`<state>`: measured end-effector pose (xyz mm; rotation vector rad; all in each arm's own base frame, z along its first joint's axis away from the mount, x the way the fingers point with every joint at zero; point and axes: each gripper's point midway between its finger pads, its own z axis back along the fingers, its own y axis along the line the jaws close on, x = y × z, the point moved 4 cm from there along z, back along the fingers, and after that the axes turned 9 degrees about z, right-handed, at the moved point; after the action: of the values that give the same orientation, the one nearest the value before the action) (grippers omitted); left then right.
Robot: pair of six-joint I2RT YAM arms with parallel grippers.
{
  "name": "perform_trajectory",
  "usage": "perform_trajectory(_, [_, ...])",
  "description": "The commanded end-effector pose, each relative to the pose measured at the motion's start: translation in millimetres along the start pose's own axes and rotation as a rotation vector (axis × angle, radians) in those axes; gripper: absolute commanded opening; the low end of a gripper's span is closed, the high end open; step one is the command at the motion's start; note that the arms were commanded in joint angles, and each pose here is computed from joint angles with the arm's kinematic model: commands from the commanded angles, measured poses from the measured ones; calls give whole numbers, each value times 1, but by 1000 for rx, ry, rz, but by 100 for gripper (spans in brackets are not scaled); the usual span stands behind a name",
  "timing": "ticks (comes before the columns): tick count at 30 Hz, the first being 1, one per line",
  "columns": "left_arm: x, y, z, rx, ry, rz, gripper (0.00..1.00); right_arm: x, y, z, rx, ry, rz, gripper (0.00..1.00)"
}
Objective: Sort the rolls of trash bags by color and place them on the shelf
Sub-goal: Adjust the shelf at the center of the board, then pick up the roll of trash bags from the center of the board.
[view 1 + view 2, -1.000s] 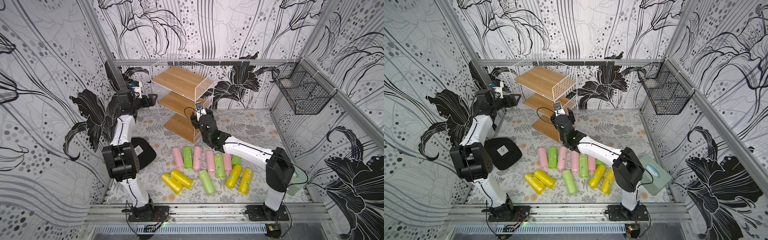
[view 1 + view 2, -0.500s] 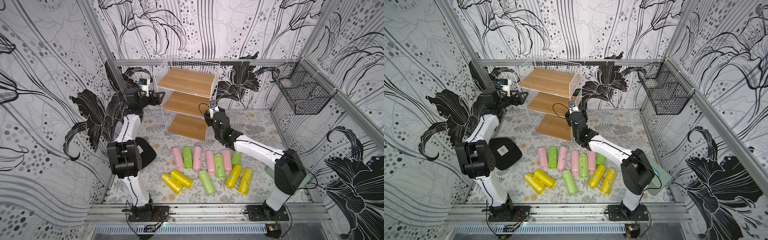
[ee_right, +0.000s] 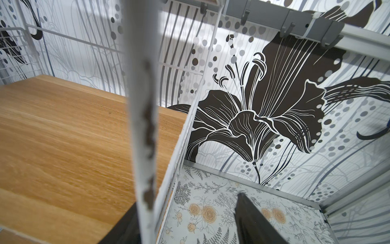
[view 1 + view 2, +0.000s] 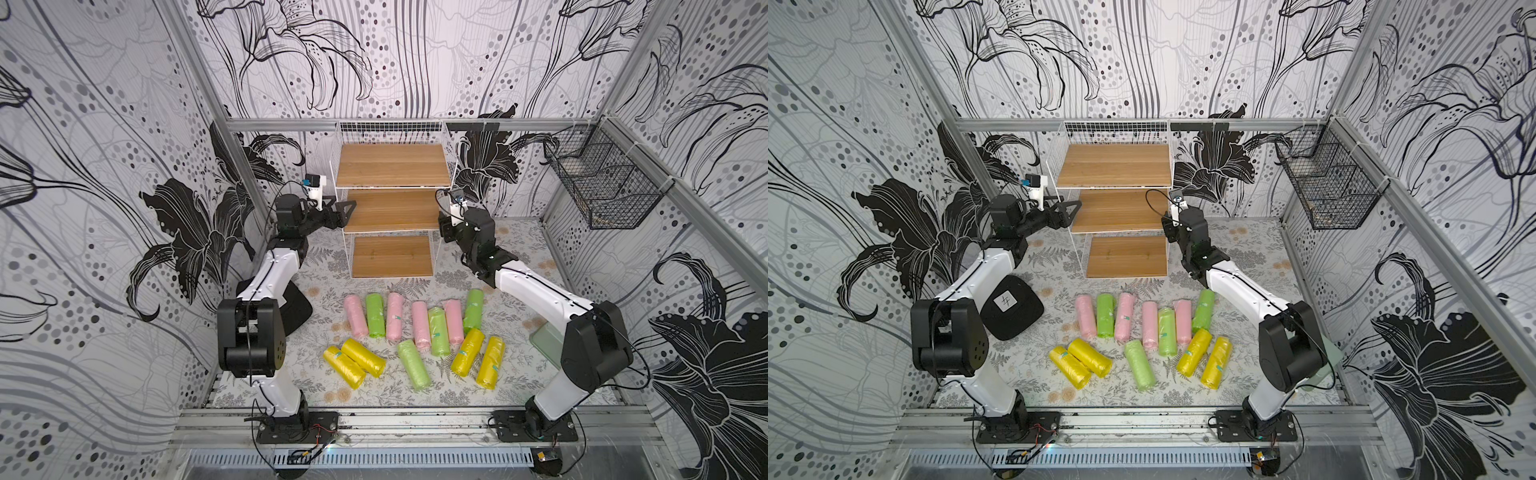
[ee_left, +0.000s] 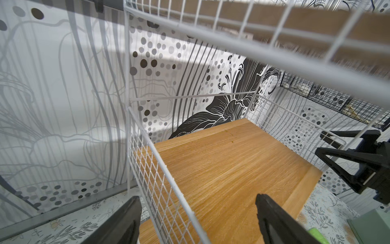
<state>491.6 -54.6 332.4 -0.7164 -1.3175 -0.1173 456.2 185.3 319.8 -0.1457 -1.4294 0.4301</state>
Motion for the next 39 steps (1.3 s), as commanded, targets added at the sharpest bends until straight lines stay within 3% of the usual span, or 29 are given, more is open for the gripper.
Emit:
perform_trajectory(1, [9, -6, 3, 23, -43, -27, 87, 1, -15, 0, -17, 26, 28, 66])
perform_trajectory(7, [9, -11, 2, 47, -33, -25, 89, -5, -17, 0, -18, 60, 27, 68])
perform_trajectory(16, [12, -21, 23, 98, -48, 6, 100, -4, -8, 28, 115, 95, -28, 92])
perform_trajectory(17, [11, -23, 27, 103, -47, 10, 100, -2, -8, 34, 131, 96, -37, 99])
perform_trajectory(21, [6, -28, 42, 133, -50, 55, 99, 0, -11, 59, 159, 94, -81, 100])
perform_trajectory(27, [-29, -22, 73, 249, -57, 206, 100, -4, -9, 95, 212, 141, -136, 100])
perform_trajectory(32, [-64, -17, 109, 398, -50, 414, 98, -26, -18, 138, 207, 284, -186, 100])
perform_trajectory(35, [-91, -18, 128, 479, -2, 506, 96, -51, -19, 162, 208, 401, -207, 99])
perform_trajectory(39, [-140, -21, 142, 596, 166, 573, 93, -82, 4, 185, 330, 550, -272, 96])
